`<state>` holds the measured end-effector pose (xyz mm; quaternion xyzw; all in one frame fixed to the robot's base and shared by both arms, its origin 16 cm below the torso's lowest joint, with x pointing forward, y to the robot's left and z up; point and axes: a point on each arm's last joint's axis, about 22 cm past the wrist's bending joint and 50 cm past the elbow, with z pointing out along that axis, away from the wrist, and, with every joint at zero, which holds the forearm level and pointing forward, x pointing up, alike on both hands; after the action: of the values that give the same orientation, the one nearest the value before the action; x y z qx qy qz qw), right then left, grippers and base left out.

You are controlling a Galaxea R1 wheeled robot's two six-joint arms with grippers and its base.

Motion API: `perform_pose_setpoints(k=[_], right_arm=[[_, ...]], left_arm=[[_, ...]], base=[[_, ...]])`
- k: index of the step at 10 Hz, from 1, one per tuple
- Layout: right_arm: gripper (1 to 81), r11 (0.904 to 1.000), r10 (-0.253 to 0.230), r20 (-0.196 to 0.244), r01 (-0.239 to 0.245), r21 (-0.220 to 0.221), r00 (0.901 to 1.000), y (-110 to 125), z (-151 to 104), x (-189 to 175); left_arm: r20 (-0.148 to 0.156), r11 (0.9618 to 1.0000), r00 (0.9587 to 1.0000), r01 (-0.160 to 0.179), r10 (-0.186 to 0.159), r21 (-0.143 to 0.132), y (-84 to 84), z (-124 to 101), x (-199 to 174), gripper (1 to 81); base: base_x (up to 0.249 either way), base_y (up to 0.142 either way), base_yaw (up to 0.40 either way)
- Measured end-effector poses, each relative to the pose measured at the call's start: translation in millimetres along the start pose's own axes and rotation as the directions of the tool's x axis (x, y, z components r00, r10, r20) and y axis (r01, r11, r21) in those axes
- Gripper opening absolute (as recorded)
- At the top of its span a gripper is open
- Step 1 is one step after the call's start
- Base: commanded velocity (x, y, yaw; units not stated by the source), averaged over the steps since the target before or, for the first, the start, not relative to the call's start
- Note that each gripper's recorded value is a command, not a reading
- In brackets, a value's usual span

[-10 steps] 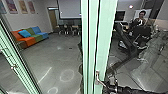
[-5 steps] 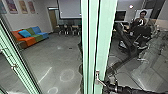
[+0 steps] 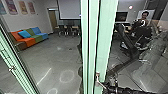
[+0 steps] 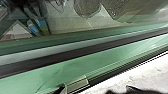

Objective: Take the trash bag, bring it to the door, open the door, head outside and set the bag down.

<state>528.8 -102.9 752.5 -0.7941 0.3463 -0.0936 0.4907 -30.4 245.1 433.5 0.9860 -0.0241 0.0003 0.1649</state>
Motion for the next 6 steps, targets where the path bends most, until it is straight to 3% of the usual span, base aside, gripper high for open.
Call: perform_pose_setpoints(k=[3,6], right_arm=[[81.1,1.0,0.003,-0.004,-0.003,0.005,1.0,-4,1,3],[81.1,0.9993,0.038,-0.02,-0.037,0.007,0.9991,-10,4,13]], left_arm=[[0.001,1.0,1.0,0.0,0.0,0.0,-0.1,0,1,1.0],[0.013,1.0,0.9999,0.003,-0.003,-0.002,0.8,0,-7,1.0]], base=[[0.022,0.0,0.0],[0.0,0.0,0.0]])
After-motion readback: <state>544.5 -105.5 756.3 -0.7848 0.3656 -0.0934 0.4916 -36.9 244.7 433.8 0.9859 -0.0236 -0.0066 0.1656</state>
